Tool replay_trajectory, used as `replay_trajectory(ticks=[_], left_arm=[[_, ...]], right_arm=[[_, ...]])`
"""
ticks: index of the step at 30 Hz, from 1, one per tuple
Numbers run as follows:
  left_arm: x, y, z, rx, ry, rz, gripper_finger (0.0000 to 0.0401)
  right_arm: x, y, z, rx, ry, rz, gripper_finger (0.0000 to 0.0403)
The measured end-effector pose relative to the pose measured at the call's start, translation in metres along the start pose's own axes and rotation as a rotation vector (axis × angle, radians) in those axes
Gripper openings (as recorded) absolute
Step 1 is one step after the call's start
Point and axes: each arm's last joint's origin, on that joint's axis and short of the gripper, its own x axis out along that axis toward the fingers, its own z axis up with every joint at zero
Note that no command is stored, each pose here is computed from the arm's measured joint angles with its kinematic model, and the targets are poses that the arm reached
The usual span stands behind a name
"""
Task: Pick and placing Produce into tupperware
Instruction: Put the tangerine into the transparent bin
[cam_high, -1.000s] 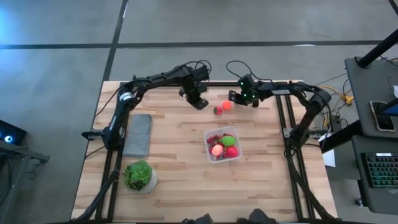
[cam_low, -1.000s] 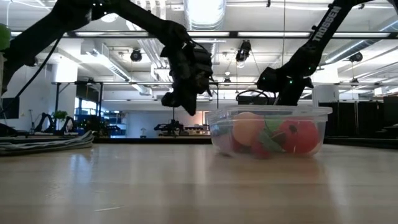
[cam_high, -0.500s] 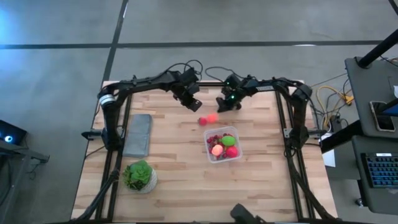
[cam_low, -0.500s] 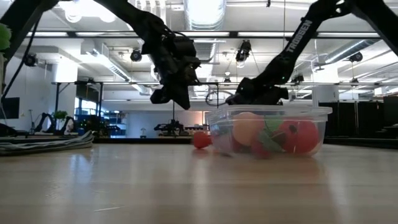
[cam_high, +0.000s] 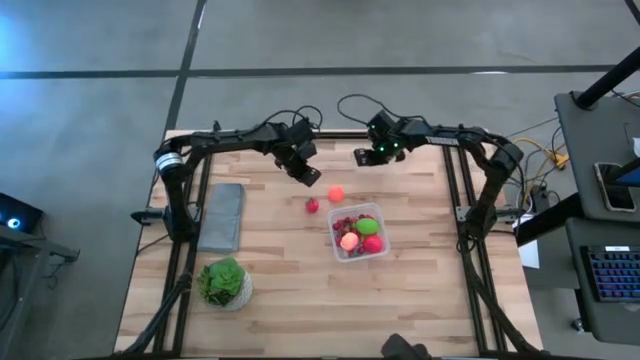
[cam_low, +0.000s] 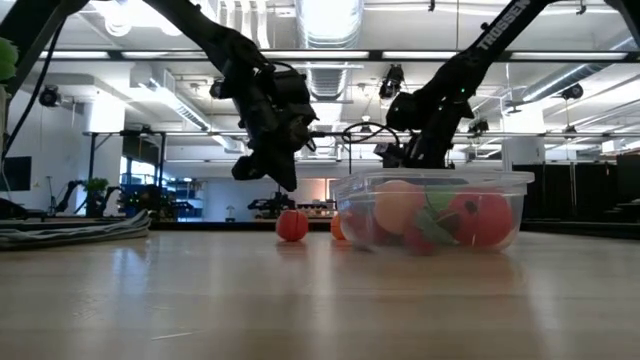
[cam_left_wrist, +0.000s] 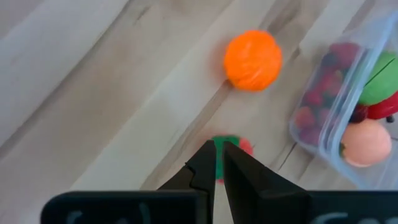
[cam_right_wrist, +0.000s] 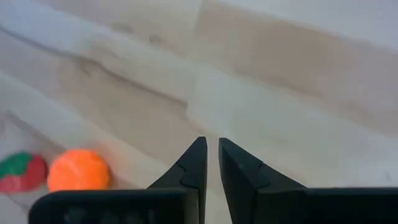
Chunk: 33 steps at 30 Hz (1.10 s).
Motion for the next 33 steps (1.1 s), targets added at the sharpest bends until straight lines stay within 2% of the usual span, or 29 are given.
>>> replay_trajectory(ticks=[6, 13, 20, 24, 26, 27, 28, 30, 33], left_arm=[[0.005, -0.001, 0.007, 0.028, -0.062, -0.032, 0.0012], [0.042, 0.004, 0.008, 0.025, 0.031, -0.101, 0.0012], [0.071, -0.003, 0.007, 0.04, 0.098, -0.089, 0.0012], [0.075, -0.007, 0.012, 0.064, 0.055, -0.011, 0.0012], [0.084, -0.012, 0.022, 0.093, -0.009, -0.033, 0.0012], [0.09, -0.015, 0.029, 0.082, -0.044, -0.025, 0.0012], [0.096, -0.017, 0.032, 0.052, -0.058, 0.03, 0.0012], [0.102, -0.017, 0.033, 0.022, -0.045, 0.084, 0.0012], [0.102, -0.012, 0.034, 0.037, 0.002, 0.007, 0.0012]], right_arm=[[-0.004, -0.008, -0.015, 0.021, 0.029, -0.016, 0.0036], [-0.01, -0.013, -0.029, 0.058, 0.033, -0.026, 0.0036], [-0.035, -0.011, -0.043, 0.06, -0.048, -0.03, 0.0036], [-0.052, -0.013, -0.052, 0.081, -0.103, -0.023, 0.0036], [-0.059, -0.015, -0.057, 0.09, -0.127, -0.024, 0.0036], [-0.063, -0.016, -0.059, 0.091, -0.145, -0.031, 0.0036], [-0.066, -0.018, -0.062, 0.097, -0.163, -0.035, 0.0036], [-0.072, -0.021, -0.067, 0.127, -0.197, -0.049, 0.0036], [-0.078, -0.027, -0.076, 0.149, -0.225, -0.053, 0.0036]])
